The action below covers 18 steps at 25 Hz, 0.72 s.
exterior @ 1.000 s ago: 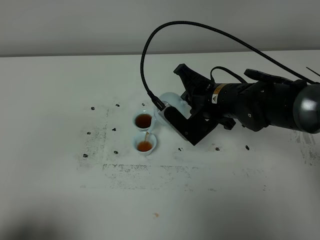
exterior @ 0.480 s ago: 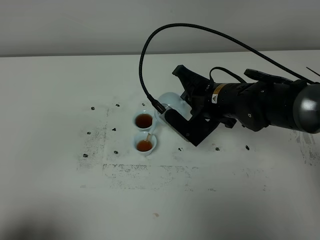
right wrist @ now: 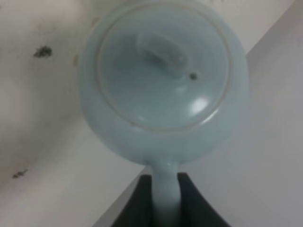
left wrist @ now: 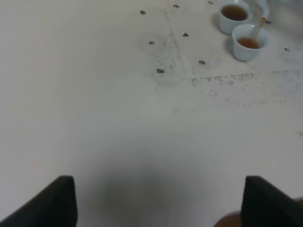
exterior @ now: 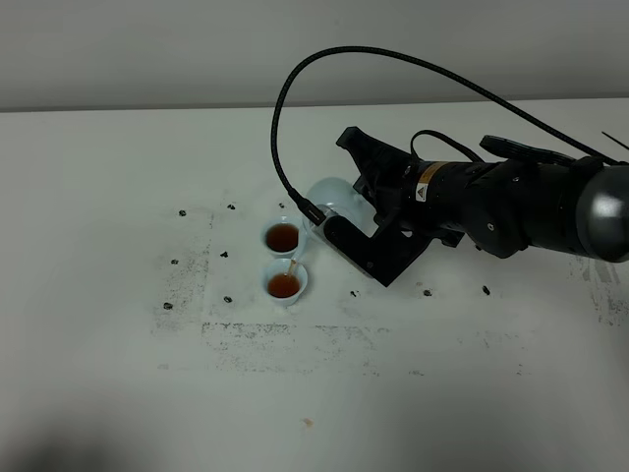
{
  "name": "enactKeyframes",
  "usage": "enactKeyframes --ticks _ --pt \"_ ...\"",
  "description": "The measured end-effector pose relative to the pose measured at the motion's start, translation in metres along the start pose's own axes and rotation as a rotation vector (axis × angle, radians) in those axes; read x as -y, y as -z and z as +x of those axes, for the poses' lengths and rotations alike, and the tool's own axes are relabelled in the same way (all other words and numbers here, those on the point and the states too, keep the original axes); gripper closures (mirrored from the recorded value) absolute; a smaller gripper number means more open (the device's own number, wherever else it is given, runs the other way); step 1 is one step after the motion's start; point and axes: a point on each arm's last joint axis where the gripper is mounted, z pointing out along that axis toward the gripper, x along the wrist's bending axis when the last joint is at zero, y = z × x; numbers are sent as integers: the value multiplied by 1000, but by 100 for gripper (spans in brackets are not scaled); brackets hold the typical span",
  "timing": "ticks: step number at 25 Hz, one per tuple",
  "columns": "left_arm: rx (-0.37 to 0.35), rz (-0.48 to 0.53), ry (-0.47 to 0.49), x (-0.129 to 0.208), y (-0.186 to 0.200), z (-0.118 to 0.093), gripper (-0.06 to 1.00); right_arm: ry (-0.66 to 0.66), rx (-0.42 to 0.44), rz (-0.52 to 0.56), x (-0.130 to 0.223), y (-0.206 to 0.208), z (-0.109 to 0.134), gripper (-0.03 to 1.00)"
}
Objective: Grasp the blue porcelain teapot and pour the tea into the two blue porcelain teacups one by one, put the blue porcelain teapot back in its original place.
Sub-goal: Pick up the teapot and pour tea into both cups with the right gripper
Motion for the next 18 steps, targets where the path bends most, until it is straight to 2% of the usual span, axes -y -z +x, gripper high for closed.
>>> enactKeyframes --ticks 18 --pt "0 0 0 0 0 0 26 51 16 8 1 0 -1 92"
